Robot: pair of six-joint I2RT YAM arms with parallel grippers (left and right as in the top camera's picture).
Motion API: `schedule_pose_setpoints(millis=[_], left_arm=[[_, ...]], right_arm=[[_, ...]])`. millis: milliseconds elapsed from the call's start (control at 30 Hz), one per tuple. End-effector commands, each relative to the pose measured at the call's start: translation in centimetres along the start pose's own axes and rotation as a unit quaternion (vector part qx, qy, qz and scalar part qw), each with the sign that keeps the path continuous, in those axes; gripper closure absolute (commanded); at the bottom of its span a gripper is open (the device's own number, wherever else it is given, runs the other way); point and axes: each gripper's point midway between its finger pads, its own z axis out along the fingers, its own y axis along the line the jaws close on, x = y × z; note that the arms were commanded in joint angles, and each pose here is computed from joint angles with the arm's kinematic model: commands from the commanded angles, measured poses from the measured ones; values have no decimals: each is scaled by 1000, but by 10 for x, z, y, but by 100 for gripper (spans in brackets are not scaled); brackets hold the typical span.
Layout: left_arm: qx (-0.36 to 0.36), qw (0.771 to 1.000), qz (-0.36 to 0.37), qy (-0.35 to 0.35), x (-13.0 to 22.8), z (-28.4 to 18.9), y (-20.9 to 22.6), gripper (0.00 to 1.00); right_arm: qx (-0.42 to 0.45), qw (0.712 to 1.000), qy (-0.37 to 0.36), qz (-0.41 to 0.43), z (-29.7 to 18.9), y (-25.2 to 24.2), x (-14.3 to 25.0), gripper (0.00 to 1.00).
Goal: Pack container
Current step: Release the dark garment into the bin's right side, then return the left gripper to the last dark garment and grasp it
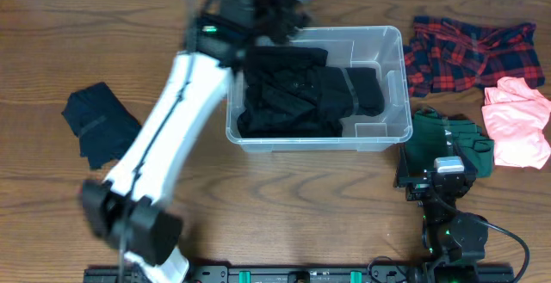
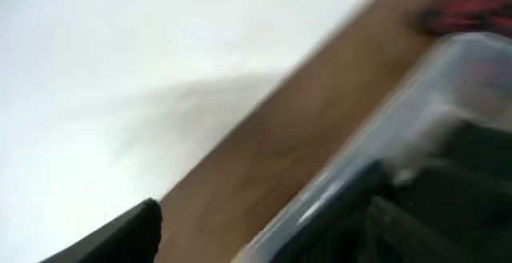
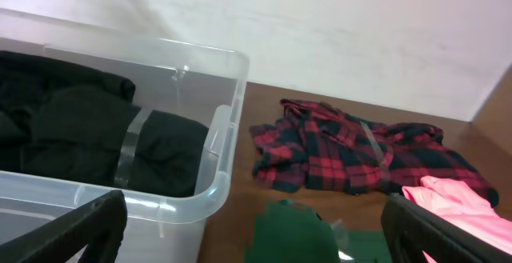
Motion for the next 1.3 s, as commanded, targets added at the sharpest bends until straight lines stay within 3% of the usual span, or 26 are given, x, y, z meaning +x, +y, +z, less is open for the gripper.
schedule_pose_setpoints(millis=[0, 100, 233, 433, 533, 800, 1067, 1267], left_arm=[[-169, 975, -125, 75, 43, -35, 81, 12], [-240, 943, -181, 139, 90, -64, 121, 9], [-283, 896, -267, 215, 155, -93, 152, 7], [-356, 772, -439, 291, 251, -143, 180, 7], [-374, 731, -478, 313, 287, -155, 185, 7], [-368, 684, -494, 391, 356, -141, 164, 6], [-383, 613, -548, 422, 432, -97, 123, 6], [-386, 606, -553, 422, 465, -67, 116, 5]], right_arm=[[11, 1000, 2, -7, 0, -5, 1, 1], [11, 1000, 2, -7, 0, -5, 1, 1], [11, 1000, 2, -7, 0, -5, 1, 1], [11, 1000, 2, -7, 0, -5, 1, 1], [11, 1000, 2, -7, 0, -5, 1, 1], [11, 1000, 2, -7, 0, -5, 1, 1], [11, 1000, 2, -7, 0, -5, 1, 1], [11, 1000, 2, -7, 0, -5, 1, 1]])
